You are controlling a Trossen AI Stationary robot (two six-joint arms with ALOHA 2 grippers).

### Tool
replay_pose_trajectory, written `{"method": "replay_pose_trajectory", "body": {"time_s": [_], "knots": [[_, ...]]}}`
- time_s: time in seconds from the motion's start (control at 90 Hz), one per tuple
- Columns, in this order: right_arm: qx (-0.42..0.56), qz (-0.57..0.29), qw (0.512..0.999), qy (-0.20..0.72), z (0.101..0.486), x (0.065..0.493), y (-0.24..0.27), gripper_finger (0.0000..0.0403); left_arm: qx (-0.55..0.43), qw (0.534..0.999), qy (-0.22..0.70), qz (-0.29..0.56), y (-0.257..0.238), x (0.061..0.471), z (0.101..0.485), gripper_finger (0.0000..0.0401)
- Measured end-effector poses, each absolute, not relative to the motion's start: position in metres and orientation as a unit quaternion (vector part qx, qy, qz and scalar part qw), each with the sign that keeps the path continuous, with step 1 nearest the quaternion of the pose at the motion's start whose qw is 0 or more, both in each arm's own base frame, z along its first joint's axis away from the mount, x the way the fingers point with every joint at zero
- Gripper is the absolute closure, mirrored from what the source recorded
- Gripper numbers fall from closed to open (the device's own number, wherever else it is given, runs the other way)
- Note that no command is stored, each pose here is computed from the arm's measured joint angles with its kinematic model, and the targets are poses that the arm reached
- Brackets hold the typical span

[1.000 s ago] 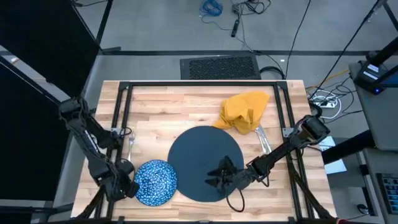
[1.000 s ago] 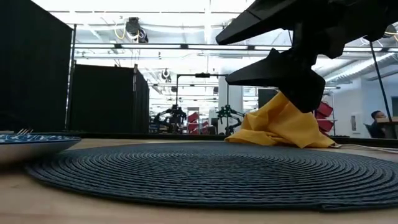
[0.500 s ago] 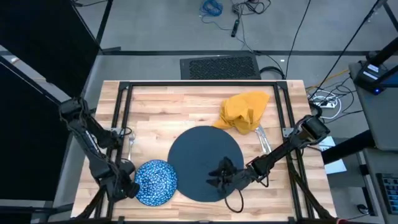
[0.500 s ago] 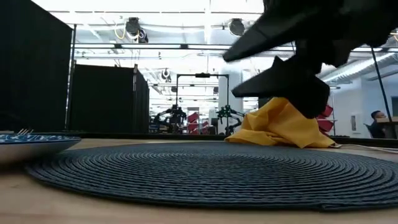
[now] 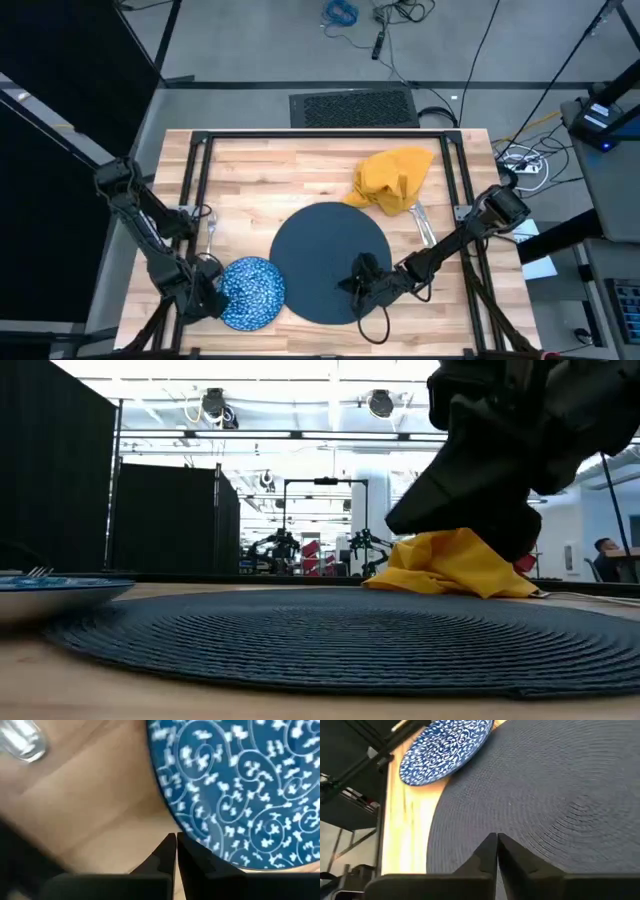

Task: Set table place
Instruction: Put the blue plate on the blue tablemat

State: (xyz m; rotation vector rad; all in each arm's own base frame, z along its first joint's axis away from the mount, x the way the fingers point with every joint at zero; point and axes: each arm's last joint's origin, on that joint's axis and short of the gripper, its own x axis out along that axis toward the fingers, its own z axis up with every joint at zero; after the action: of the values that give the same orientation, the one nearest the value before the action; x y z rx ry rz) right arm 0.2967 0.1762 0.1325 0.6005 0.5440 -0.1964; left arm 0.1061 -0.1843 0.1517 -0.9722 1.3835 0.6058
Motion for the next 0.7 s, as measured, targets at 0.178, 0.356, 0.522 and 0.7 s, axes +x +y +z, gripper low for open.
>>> {"method": "replay_pose_trajectory", "body": {"time_s": [0.178,0.356,0.522,0.7], "knots": [[0.295,-0.107,0.909,0.275,0.130,0.295,0.175,0.0403,-0.421,0.625,0.607,0.253,-0.184,0.114,0.149,0.0401],[0.315,-0.123,0.895,0.292,0.123,0.295,0.172,0.0403,-0.417,0.637,0.604,0.236,-0.180,0.124,0.149,0.0401],[0.334,-0.140,0.866,0.344,0.090,0.302,0.165,0.0403,-0.407,0.645,0.605,0.230,-0.176,0.129,0.149,0.0401],[0.331,-0.114,0.870,0.346,0.083,0.319,0.164,0.0403,-0.412,0.649,0.600,0.221,-0.178,0.130,0.149,0.0401]]}}
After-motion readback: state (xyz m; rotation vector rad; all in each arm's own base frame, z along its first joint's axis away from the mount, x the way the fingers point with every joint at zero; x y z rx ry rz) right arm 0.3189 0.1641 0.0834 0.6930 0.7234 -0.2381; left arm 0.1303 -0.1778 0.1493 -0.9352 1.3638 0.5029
